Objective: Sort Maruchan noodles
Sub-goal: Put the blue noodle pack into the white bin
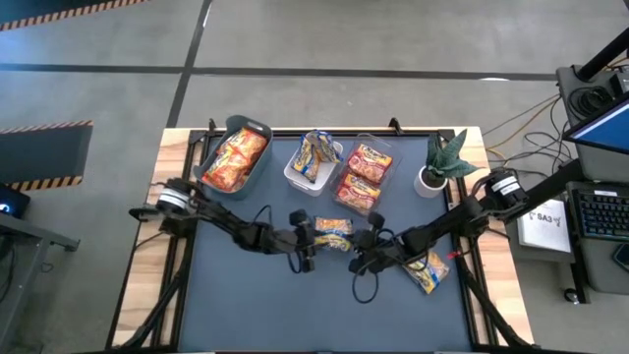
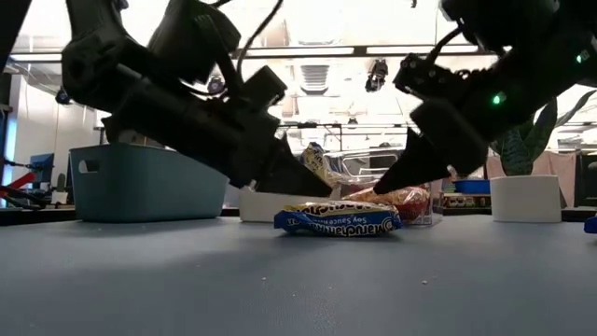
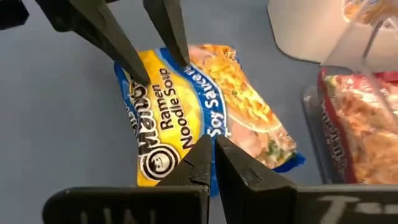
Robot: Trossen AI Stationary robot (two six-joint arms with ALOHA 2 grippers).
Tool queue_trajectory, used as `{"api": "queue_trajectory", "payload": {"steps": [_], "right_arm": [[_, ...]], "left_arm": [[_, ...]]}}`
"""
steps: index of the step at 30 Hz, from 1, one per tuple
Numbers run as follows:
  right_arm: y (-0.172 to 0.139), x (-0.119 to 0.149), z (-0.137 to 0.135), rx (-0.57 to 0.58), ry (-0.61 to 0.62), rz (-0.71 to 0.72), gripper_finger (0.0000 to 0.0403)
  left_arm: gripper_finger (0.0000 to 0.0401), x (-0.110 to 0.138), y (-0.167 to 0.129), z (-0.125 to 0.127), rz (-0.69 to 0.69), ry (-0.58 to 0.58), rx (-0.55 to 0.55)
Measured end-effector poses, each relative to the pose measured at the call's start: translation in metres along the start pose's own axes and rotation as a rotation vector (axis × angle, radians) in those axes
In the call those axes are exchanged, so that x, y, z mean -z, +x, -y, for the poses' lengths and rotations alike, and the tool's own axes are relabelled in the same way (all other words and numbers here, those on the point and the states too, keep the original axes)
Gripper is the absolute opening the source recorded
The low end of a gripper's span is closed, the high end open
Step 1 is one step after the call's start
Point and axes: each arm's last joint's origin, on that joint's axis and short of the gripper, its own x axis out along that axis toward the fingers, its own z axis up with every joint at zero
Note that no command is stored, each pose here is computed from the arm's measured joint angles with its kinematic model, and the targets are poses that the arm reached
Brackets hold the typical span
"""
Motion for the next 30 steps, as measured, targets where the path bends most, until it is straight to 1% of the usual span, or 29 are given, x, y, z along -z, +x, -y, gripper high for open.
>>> {"api": "queue_trajectory", "payload": {"steps": [4,10,12,15,18,20,23,25,30], "right_arm": [[0.005,0.005,-0.002,0.004,0.008,-0.006,0.0009],[0.007,0.006,-0.004,0.000,0.015,-0.002,0.0009],[0.007,0.005,-0.005,-0.008,0.021,0.006,0.0009],[0.005,0.004,-0.007,-0.021,0.027,0.014,0.0009],[0.003,0.004,-0.009,-0.032,0.040,0.014,0.0009],[0.002,0.003,-0.010,-0.039,0.054,0.023,0.0009],[0.002,0.002,-0.010,-0.044,0.079,0.029,0.0009],[0.001,0.002,-0.011,-0.070,0.095,0.018,0.0009],[-0.003,-0.001,-0.013,-0.177,0.180,-0.033,0.0009]], "left_arm": [[0.0103,0.000,0.004,0.002,-0.016,-0.017,0.013],[0.0088,0.005,0.005,0.001,-0.084,-0.008,0.009],[0.0084,0.006,0.004,0.002,-0.094,-0.027,0.037],[0.0079,0.005,0.004,0.005,-0.109,-0.068,0.140],[0.0079,0.002,0.000,0.014,-0.127,-0.088,0.322],[0.0079,-0.001,-0.004,0.017,-0.124,-0.087,0.405],[0.0078,-0.012,-0.009,0.017,-0.088,-0.058,0.422],[0.0078,-0.021,-0.014,0.016,-0.066,-0.048,0.421],[0.0078,-0.027,-0.024,0.012,-0.116,-0.005,0.409]]}}
